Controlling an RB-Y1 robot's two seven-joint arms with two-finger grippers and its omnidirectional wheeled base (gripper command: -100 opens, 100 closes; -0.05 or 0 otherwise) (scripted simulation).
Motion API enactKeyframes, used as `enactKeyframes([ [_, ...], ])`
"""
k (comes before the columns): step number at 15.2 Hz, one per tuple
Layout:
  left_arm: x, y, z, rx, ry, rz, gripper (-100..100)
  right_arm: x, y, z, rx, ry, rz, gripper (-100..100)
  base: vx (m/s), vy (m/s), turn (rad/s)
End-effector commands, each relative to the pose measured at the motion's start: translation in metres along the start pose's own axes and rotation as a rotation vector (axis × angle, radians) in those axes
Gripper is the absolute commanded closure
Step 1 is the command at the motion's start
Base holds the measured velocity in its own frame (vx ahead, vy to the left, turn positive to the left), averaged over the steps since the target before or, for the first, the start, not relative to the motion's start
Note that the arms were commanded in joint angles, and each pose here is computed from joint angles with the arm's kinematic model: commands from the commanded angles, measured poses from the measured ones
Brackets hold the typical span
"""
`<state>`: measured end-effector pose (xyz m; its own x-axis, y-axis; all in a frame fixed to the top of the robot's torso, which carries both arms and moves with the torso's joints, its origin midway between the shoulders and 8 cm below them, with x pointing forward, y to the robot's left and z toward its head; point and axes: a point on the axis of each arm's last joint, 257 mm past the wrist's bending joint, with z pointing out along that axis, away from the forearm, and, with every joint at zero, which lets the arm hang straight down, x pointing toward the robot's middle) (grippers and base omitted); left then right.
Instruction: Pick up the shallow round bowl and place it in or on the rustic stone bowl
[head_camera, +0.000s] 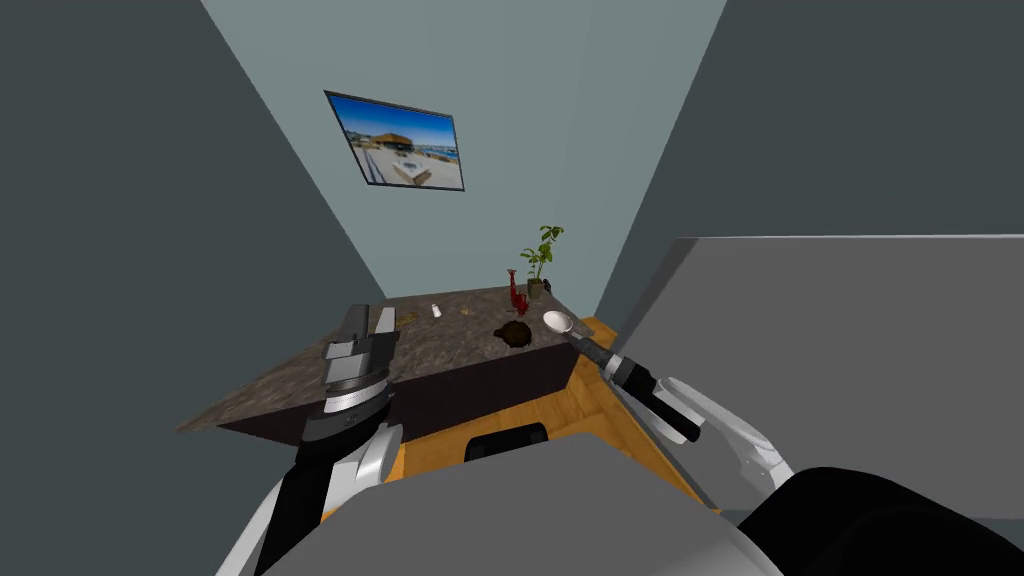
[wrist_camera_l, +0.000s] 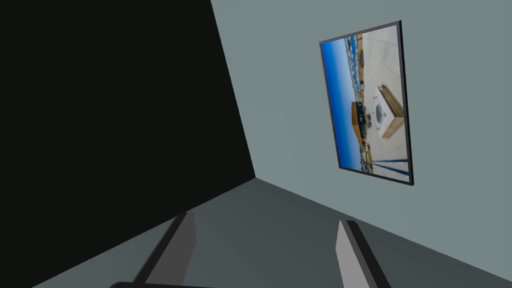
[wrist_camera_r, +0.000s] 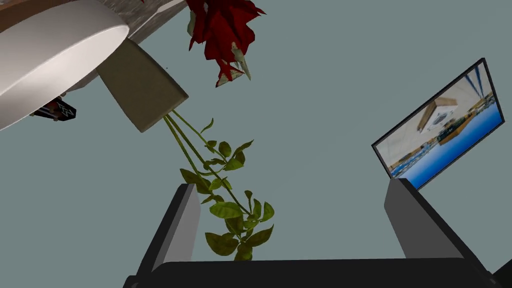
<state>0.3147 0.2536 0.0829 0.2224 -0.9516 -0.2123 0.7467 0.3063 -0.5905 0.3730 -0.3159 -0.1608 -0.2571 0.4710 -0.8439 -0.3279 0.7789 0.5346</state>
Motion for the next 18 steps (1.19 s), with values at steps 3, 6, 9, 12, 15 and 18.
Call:
enactKeyframes([
  [3, 0.0, 0.0, 0.0, 0.0, 0.0, 0.0, 0, 0.016, -0.03, -0.012, 0.059, 0.115, -0.121, -100, 0.001, 0.019, 0.165],
  [6, 0.0, 0.0, 0.0, 0.0, 0.0, 0.0, 0, 0.021, -0.045, -0.019, 0.081, 0.191, -0.202, -100, 0.009, 0.02, 0.186],
  [9, 0.0, 0.0, 0.0, 0.0, 0.0, 0.0, 0, 0.025, -0.06, -0.027, 0.104, 0.25, -0.264, -100, 0.008, 0.011, 0.11],
  [12, 0.0, 0.0, 0.0, 0.0, 0.0, 0.0, 0, 0.033, -0.089, -0.045, 0.151, 0.352, -0.364, -100, 0.014, 0.015, 0.221],
  [15, 0.0, 0.0, 0.0, 0.0, 0.0, 0.0, 0, 0.034, -0.104, -0.055, 0.167, 0.424, -0.442, -100, 0.019, 0.013, 0.159],
  [18, 0.0, 0.0, 0.0, 0.0, 0.0, 0.0, 0, 0.035, -0.118, -0.065, 0.185, 0.481, -0.498, -100, 0.013, 0.007, 0.127],
])
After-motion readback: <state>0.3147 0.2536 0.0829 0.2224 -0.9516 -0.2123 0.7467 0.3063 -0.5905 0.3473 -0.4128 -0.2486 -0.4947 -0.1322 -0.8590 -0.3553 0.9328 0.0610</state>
